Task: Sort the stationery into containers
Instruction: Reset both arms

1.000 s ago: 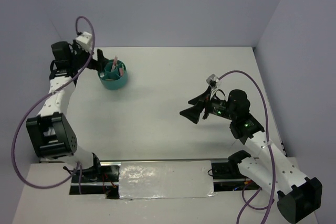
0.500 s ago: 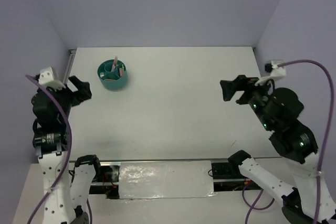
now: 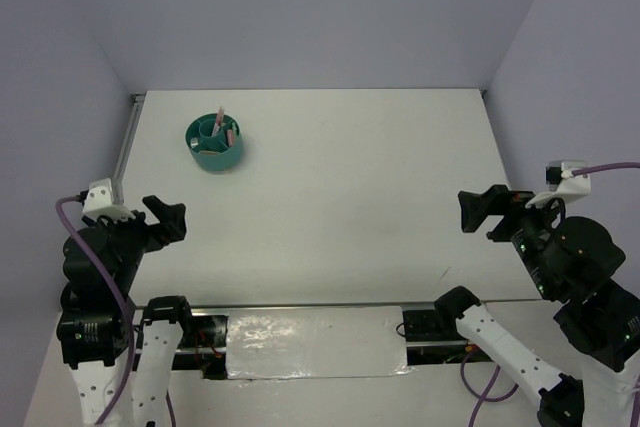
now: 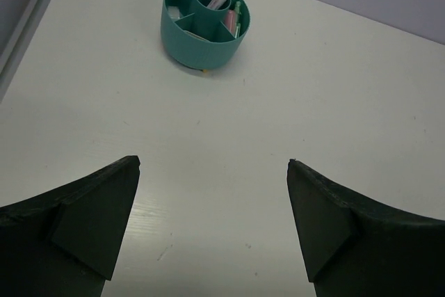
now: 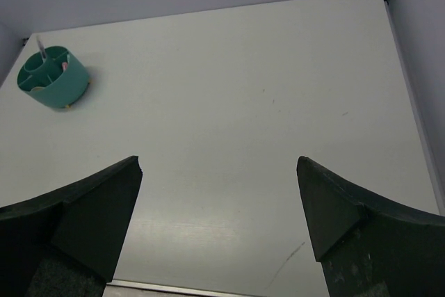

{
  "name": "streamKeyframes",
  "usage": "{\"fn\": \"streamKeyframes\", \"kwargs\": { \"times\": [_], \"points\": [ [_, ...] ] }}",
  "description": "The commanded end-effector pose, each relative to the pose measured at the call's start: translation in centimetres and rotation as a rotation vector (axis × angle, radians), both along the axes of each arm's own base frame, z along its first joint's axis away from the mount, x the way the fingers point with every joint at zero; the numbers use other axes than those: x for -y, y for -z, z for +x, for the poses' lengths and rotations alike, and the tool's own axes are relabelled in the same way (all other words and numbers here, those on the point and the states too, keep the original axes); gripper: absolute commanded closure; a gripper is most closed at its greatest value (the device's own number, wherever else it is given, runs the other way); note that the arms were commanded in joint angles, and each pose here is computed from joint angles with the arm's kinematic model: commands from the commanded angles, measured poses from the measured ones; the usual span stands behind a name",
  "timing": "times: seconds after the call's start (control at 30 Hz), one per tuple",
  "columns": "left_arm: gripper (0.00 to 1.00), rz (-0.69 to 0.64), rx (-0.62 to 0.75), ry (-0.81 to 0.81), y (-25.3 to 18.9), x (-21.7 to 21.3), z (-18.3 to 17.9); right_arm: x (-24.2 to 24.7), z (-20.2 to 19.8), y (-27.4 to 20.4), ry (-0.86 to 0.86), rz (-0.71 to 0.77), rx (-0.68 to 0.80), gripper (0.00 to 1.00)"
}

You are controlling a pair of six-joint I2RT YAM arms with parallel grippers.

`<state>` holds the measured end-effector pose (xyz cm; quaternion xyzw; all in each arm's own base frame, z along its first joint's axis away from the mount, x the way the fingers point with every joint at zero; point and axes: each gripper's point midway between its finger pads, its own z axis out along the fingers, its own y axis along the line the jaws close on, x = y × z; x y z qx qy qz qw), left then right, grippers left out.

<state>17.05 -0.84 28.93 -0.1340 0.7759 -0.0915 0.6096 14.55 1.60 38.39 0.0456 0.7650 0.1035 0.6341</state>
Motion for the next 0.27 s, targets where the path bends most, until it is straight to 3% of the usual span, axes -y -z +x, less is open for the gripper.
{"fn": "streamKeyframes", "kwargs": {
  "times": [0.0, 0.23],
  "points": [
    [0.01, 0.016, -0.004, -0.038, -0.36, -0.62, -1.02, 0.51, -0.2, 1.08, 0.013, -0.036, -0.028, 0.0],
    [0.01, 0.02, -0.019, -0.012, -0.14, -0.27, -0.64, 0.1, -0.06, 1.25, -0.002, -0.022, -0.016, 0.0]
  ]
}}
